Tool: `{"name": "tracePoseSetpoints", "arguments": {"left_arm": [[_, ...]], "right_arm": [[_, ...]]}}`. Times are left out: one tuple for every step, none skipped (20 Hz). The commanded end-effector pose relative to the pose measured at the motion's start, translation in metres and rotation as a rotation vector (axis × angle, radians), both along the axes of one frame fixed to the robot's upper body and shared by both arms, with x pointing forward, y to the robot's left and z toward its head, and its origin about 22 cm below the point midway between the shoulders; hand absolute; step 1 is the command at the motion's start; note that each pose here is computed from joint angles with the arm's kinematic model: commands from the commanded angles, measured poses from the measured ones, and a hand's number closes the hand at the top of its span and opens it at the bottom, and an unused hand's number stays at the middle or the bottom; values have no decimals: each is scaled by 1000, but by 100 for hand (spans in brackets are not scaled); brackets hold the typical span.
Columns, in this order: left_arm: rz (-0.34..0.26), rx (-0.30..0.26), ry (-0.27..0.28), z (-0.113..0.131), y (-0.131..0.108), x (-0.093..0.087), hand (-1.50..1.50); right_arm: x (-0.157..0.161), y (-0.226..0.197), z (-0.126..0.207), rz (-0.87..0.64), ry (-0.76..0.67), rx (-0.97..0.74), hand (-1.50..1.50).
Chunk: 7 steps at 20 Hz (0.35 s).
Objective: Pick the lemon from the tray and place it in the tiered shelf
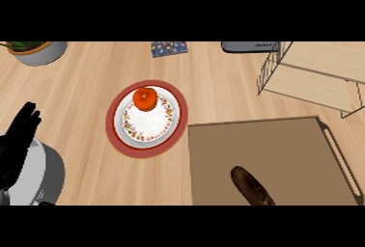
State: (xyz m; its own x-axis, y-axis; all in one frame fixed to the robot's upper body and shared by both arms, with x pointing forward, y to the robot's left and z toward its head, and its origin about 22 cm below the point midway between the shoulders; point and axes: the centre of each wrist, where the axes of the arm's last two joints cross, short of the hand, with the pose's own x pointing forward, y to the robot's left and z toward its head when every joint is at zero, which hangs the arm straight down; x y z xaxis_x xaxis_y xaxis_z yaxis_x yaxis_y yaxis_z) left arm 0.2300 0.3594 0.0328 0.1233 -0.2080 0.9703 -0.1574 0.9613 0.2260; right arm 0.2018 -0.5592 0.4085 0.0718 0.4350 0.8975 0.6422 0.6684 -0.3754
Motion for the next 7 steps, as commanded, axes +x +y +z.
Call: {"name": "tracePoseSetpoints", "arguments": {"left_arm": [[44, -22, 132, -26, 10, -15, 0], [59, -47, 121, -32, 3, -18, 0], [52, -34, 139, -28, 3, -15, 0], [52, -35, 139, -34, -2, -21, 0], [59, -46, 132, -29, 11, -19, 0], [58, -49, 133, -37, 1, -26, 0], [58, -37, 129, -21, 13, -18, 0]], "right_arm": [[-58, -24, 25, -9, 51, -17, -150], [-64, -34, 15, 15, 74, -18, -150], [-76, -39, 19, 17, 68, -13, -150], [-91, -41, 30, 22, 46, -19, -150], [-101, -50, 25, 30, 46, -1, -150], [-114, -50, 36, 44, 51, -12, -150], [-122, -53, 37, 43, 54, -25, -150]]}}
